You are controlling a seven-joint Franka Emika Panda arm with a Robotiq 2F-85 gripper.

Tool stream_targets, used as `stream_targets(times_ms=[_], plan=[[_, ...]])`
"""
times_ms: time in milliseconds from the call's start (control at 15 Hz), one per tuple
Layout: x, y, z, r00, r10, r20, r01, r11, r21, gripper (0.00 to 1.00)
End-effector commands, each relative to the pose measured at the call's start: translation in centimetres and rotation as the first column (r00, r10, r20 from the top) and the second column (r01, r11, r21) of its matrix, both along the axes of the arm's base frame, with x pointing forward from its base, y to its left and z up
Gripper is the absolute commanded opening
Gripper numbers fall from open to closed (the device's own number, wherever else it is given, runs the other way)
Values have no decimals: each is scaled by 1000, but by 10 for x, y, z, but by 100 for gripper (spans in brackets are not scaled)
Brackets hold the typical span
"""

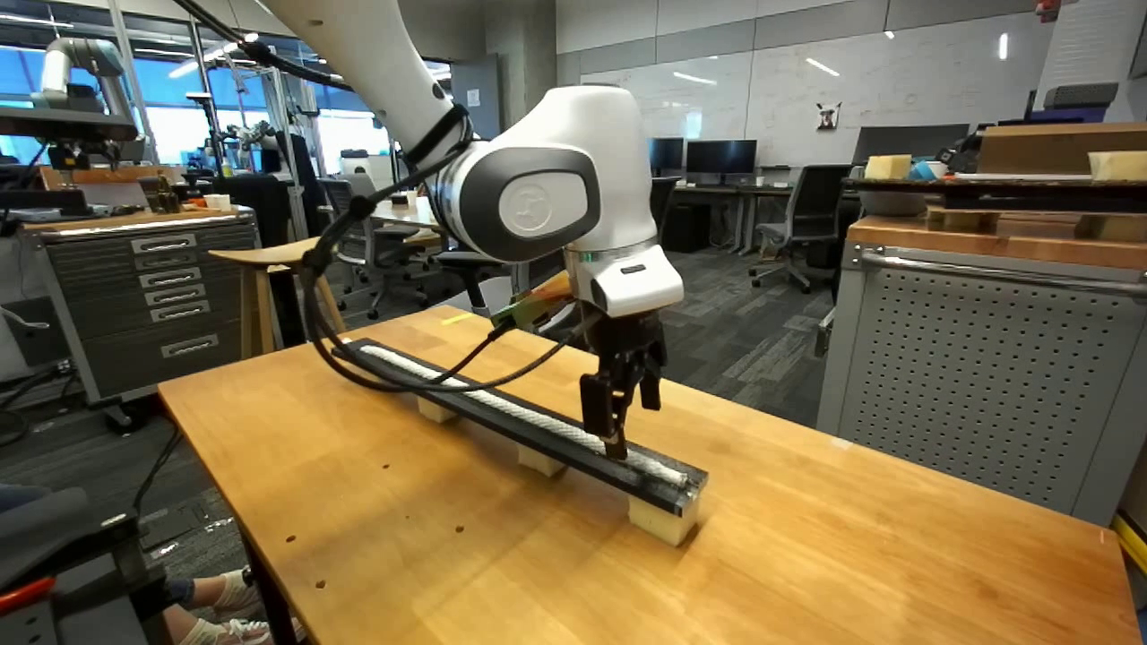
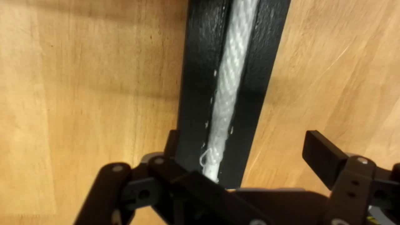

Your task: Align the rope with the center of the black object

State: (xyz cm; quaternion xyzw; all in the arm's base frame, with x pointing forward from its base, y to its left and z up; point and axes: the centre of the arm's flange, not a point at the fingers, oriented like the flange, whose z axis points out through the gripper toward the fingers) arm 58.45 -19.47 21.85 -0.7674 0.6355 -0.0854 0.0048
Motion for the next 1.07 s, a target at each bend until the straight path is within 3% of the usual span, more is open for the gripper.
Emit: stream_targets(times_ms=[0, 267, 467, 667, 933, 1000], plan=[[-11, 36, 42, 987, 160, 2, -160, 987, -33, 100], [-16, 83, 64, 935, 352, -36, -354, 932, -73, 100], [-25, 121, 70, 862, 503, -69, -507, 860, -59, 100], [-40, 156, 64, 769, 635, -75, -637, 770, -20, 100], [-65, 197, 42, 608, 784, -123, -787, 616, 28, 100], [-72, 205, 37, 580, 803, -138, -808, 588, 30, 100]])
